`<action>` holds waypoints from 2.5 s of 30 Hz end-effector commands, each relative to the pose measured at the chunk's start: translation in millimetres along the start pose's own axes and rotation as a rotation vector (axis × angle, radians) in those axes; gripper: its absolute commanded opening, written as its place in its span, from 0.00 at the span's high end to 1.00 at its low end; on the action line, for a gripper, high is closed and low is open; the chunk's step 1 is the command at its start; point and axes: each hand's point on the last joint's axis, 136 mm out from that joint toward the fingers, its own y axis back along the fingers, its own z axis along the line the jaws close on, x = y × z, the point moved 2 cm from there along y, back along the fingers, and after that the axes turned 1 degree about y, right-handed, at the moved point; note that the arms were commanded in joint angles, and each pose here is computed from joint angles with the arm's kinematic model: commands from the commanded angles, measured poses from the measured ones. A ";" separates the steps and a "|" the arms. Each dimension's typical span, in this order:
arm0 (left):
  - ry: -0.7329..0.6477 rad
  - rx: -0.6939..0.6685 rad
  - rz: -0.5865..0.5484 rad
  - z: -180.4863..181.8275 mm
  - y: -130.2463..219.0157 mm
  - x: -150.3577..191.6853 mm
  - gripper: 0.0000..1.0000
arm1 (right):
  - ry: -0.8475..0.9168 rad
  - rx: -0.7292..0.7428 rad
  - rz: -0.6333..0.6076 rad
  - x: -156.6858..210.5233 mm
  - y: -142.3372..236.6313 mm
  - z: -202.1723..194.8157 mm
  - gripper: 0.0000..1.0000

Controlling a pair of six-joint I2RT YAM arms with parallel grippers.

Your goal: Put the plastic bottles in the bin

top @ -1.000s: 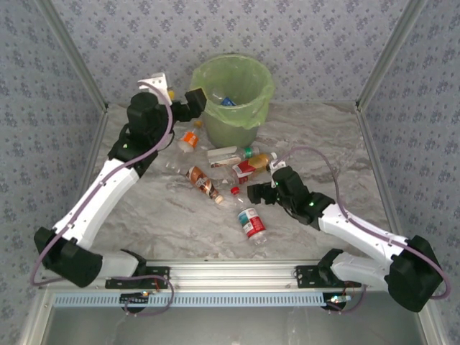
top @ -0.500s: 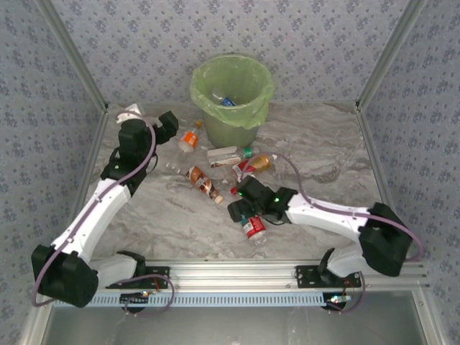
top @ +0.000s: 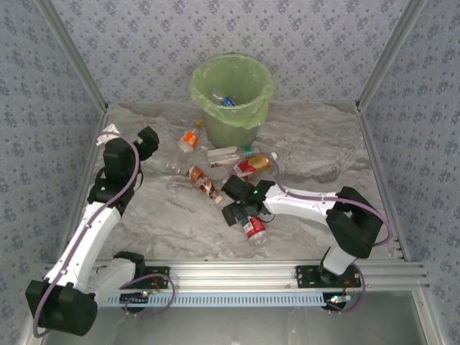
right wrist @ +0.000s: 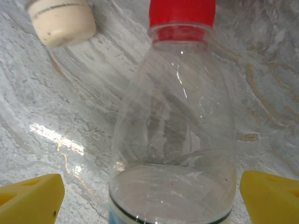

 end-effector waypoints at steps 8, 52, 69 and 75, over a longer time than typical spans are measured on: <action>-0.003 -0.037 0.004 11.2 -2.1 6.5 0.01 | -0.050 -0.016 0.111 11.3 -17.2 -0.3 0.02; 0.029 -0.076 0.025 15.8 -16.5 11.7 0.01 | -0.247 0.125 -0.255 -14.7 32.0 -58.1 0.51; -0.011 -0.059 0.040 13.5 -18.0 14.8 0.01 | -0.408 -0.026 -0.688 -96.6 118.1 -94.9 0.53; -0.028 -0.123 0.040 23.9 -13.7 13.6 0.01 | -0.390 -0.104 -0.796 -123.2 162.1 -107.7 0.54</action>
